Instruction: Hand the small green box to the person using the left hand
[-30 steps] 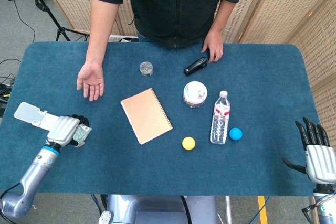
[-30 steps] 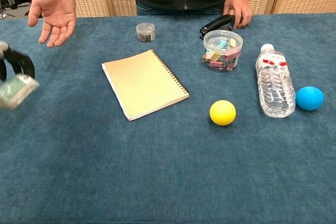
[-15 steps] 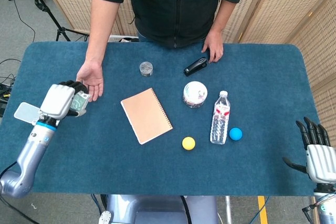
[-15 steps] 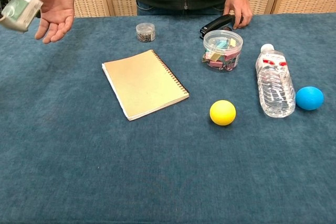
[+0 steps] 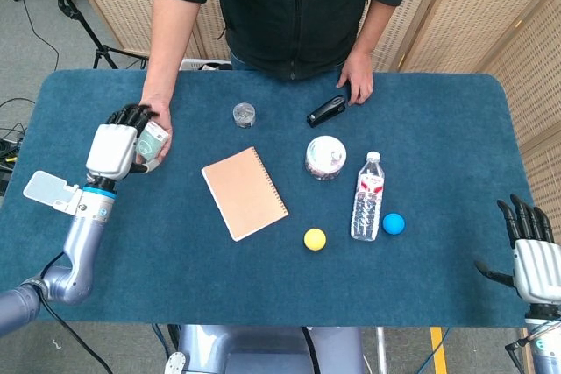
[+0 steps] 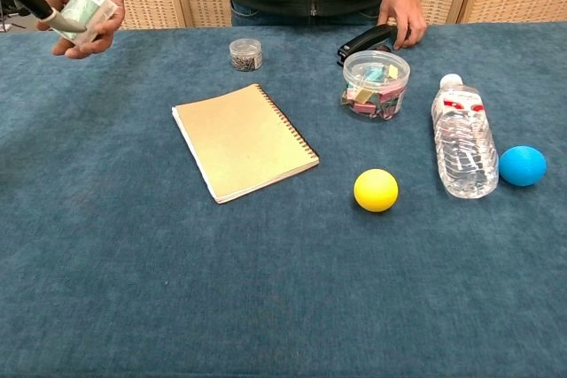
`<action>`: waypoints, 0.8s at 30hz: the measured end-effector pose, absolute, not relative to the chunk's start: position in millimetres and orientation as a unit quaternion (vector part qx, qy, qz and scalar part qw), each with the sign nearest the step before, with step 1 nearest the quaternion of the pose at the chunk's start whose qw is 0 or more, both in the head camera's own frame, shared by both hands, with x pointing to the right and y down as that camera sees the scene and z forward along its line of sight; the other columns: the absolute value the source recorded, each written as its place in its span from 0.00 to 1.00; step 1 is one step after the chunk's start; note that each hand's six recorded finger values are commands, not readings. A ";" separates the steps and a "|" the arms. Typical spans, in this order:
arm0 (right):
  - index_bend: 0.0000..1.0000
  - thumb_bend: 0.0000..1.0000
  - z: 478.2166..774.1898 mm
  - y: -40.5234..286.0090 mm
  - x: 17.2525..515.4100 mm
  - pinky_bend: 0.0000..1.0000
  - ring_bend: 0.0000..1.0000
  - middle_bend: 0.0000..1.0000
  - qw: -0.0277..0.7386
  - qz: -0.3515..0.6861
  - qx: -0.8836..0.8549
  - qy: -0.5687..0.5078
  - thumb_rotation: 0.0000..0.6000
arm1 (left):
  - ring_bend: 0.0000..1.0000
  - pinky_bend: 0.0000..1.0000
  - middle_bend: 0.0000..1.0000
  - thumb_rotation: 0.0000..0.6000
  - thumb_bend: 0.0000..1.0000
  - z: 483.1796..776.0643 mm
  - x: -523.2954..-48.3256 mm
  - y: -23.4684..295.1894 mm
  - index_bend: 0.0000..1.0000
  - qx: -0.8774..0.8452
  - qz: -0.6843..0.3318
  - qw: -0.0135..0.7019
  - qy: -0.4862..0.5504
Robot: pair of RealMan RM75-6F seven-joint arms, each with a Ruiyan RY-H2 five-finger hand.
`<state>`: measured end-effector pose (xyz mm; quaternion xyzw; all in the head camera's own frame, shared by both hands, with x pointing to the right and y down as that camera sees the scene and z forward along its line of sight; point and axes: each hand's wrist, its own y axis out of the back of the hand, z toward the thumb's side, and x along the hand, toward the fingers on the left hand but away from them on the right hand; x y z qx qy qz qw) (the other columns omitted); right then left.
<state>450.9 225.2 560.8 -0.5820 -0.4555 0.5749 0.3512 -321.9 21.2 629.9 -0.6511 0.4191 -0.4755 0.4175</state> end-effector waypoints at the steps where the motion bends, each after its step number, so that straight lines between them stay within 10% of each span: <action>1: 0.00 0.00 560.8 225.4 450.6 0.00 0.00 0.00 0.351 0.575 -0.583 -0.455 1.00 | 0.00 0.00 0.00 1.00 0.00 629.2 -321.8 20.6 0.00 -0.649 -0.473 0.418 0.425; 13: 0.00 0.00 556.5 225.8 448.4 0.00 0.00 0.00 0.352 0.567 -0.586 -0.459 1.00 | 0.00 0.00 0.00 1.00 0.00 593.7 -350.1 46.7 0.00 -0.674 -0.436 0.384 0.456; 24: 0.00 0.00 553.5 228.1 442.4 0.00 0.00 0.00 0.357 0.558 -0.593 -0.457 1.00 | 0.00 0.00 0.00 1.00 0.00 584.8 -454.6 172.6 0.00 -0.651 -0.531 0.321 0.437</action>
